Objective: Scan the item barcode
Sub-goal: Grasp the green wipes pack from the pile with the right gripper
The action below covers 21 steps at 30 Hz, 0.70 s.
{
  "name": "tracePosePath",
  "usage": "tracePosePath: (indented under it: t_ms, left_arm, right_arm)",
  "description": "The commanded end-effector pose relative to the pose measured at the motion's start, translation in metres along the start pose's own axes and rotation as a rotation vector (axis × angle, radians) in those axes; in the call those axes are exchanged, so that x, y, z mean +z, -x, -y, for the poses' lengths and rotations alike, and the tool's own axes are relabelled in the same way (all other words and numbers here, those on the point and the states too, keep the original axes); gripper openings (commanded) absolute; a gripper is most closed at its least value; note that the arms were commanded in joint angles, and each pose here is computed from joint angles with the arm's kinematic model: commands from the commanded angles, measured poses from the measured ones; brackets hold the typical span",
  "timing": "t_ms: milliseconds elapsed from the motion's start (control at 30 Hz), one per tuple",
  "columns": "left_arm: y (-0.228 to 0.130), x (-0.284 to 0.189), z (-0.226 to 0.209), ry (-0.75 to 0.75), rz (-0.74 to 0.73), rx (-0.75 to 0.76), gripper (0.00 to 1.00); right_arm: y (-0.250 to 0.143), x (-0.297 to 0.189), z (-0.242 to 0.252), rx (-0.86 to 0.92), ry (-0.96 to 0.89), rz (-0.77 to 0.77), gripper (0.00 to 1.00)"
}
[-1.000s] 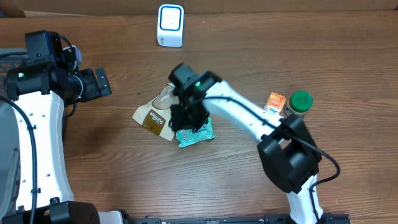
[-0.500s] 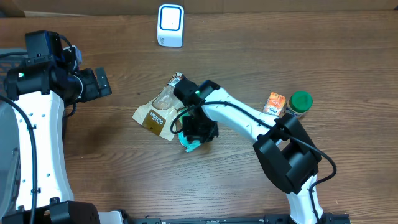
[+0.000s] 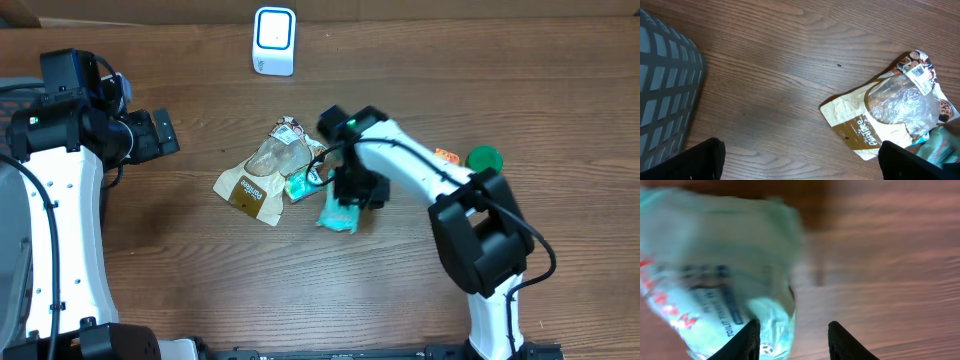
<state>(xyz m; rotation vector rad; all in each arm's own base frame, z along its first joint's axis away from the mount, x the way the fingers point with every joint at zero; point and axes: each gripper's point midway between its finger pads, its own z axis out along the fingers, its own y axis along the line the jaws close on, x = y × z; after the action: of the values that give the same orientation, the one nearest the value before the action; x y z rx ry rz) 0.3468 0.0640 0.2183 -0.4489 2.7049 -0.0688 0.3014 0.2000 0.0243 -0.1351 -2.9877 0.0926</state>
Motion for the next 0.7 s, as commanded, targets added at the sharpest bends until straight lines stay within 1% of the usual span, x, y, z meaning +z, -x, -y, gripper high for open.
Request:
tracePosePath:
  t_ms: [0,133,367,500,667]
  left_arm:
    - [0.001,-0.003,0.004,-0.007,0.011,0.02,1.0]
    - [0.001,-0.003,0.003,-0.007,0.011,0.019,1.0]
    - [0.001,-0.003,0.003,-0.007,0.011,0.019,1.0]
    - [0.001,-0.003,0.003,-0.007,0.011,0.019,0.99]
    - [0.001,-0.003,0.003,-0.007,0.011,0.019,1.0]
  right_arm:
    - [0.022,0.001,0.036,0.068,-0.041,0.018,0.4]
    - [0.029,-0.002,0.043,0.027,0.043,-0.023,0.4]
    - [0.034,-0.02,0.02,-0.133,0.258,-0.049,0.41]
    - [0.028,-0.022,0.013,-0.229,0.304,-0.063,0.47]
    - [0.023,-0.018,0.014,-0.241,0.309,-0.083,0.55]
